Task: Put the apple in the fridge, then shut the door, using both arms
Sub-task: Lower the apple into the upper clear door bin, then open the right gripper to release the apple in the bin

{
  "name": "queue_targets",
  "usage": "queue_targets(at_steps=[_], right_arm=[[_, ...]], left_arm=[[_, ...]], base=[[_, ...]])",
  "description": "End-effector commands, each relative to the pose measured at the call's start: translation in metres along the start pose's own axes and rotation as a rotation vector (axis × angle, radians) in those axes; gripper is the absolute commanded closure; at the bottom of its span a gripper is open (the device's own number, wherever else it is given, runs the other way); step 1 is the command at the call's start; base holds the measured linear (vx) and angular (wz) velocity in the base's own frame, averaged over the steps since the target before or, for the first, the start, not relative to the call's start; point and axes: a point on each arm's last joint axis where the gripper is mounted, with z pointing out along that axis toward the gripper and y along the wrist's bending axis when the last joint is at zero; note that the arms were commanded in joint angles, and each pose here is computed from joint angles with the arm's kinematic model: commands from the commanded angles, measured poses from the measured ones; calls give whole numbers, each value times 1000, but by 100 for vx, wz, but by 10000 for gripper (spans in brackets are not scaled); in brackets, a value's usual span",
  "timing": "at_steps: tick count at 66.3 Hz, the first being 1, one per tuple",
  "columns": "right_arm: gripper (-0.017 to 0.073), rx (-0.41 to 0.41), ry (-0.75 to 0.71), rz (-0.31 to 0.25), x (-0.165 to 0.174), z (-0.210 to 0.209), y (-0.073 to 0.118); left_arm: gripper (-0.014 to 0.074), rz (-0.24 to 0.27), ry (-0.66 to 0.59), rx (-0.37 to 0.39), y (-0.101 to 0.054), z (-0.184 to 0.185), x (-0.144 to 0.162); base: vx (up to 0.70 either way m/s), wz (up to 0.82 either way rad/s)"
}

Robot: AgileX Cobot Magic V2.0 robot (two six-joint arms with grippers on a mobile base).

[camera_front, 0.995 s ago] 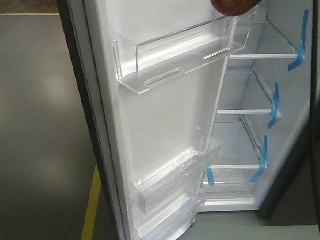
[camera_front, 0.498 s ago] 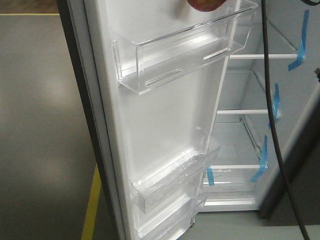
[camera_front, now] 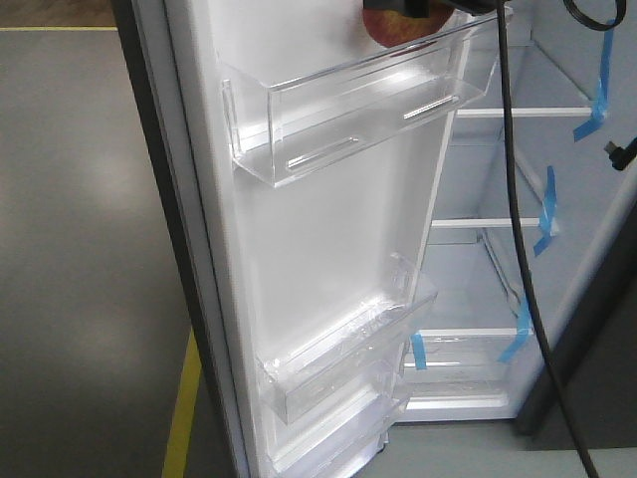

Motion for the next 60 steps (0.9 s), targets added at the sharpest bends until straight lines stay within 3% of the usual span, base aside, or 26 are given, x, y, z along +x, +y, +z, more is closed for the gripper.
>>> queue_targets(at_steps=[1,14,27,37,60], right_arm=[[51,21,-132,-12,-21,-26,5],[-54,20,-125,-6,-21,-30,6],[-27,56,-130,-9,-26,-52,11],[15,83,-124,-44,-20,-76,21],[39,97,-149,-23,63,-124,47]], left_arm=[[600,-5,-106,8,-1,-2,-13],[600,-5,-106,8,-1,-2,-13],[600,-5,-106,8,-1,-2,-13],[600,-5,-106,8,-1,-2,-13],[600,-5,-106,8,-1,-2,-13]], base=[[0,0],[0,0],[0,0],[0,0],[0,0]])
